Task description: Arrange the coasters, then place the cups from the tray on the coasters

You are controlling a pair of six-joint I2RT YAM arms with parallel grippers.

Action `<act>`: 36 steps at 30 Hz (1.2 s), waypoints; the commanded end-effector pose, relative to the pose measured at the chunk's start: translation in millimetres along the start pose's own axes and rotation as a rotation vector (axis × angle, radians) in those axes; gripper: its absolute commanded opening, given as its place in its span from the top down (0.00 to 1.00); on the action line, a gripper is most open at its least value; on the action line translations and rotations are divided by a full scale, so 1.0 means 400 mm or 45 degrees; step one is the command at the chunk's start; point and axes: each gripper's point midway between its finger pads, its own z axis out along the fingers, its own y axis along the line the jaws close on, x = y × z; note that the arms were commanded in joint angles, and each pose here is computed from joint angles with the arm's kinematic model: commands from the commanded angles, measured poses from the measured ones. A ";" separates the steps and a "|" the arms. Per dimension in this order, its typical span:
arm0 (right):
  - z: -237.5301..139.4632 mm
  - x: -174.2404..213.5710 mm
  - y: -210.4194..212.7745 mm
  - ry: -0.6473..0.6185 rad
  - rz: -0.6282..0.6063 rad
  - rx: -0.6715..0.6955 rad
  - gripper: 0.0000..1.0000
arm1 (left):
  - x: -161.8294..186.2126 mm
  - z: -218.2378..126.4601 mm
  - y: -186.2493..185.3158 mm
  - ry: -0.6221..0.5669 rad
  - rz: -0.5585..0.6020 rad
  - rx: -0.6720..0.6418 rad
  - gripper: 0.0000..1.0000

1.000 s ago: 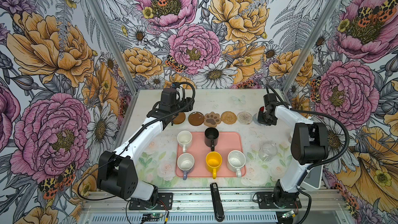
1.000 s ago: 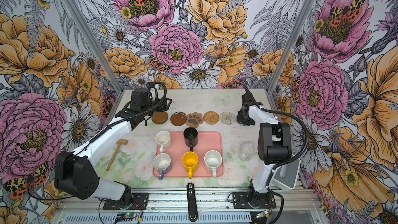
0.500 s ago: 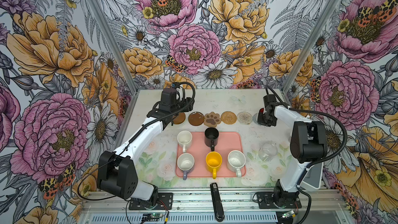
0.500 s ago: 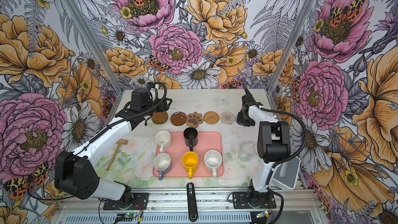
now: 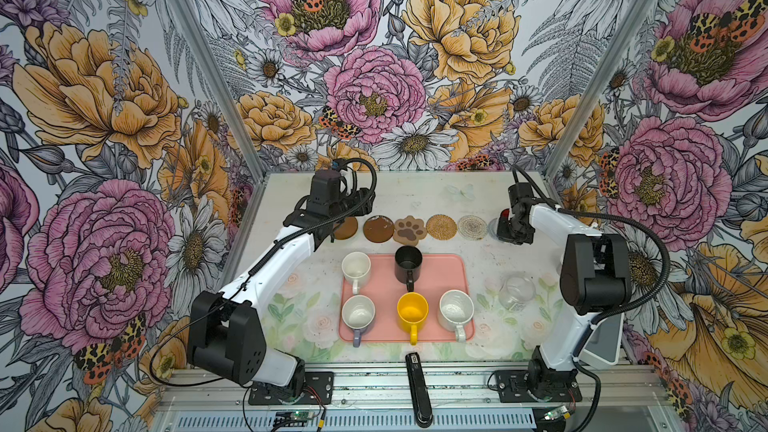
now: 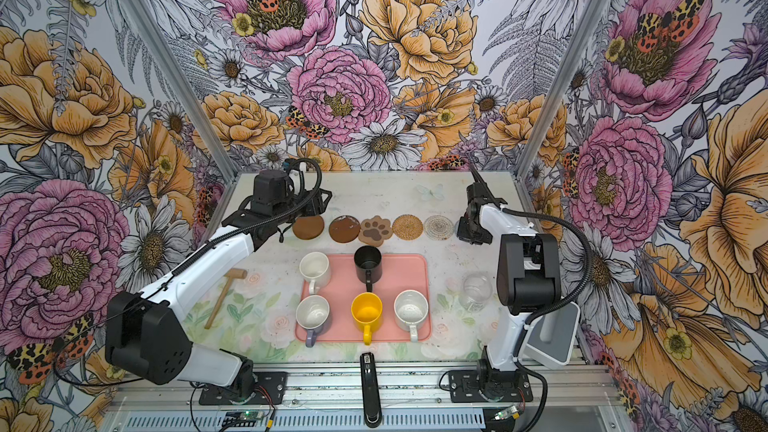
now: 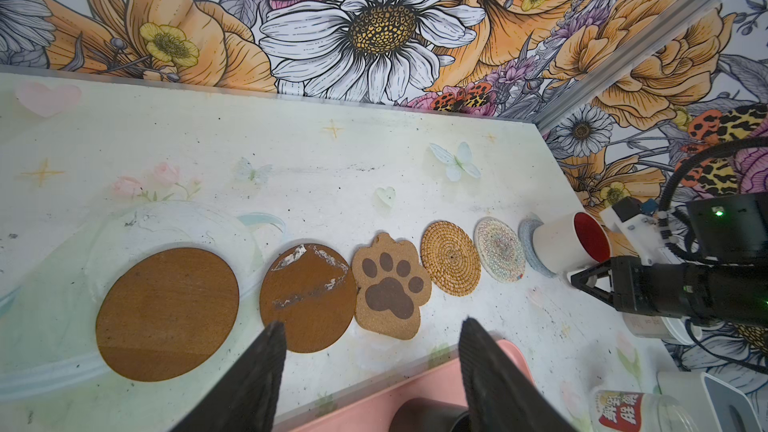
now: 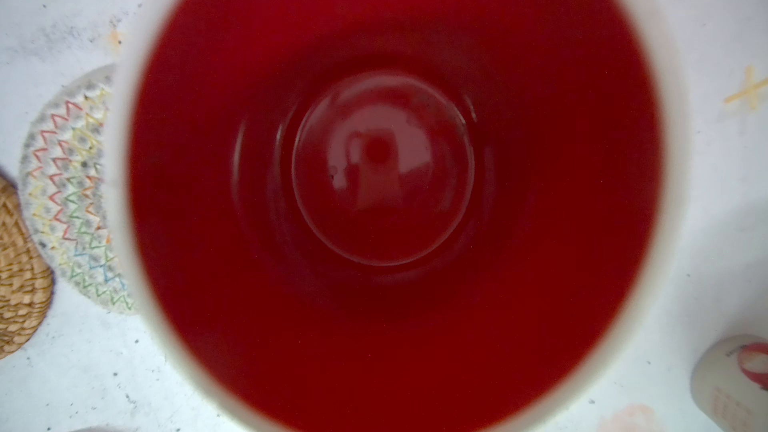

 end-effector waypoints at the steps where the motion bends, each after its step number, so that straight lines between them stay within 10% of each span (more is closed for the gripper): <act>1: -0.003 -0.032 0.009 -0.069 0.008 -0.033 1.00 | -0.014 -0.020 -0.015 -0.022 -0.005 0.013 0.32; 26: -0.068 -0.013 0.009 -0.128 0.046 -0.075 0.56 | -0.015 -0.062 -0.013 -0.028 0.009 -0.013 0.32; 36: -0.159 -0.004 -0.007 -0.251 0.084 -0.037 0.46 | 0.122 -0.117 0.003 0.272 0.170 -0.265 0.32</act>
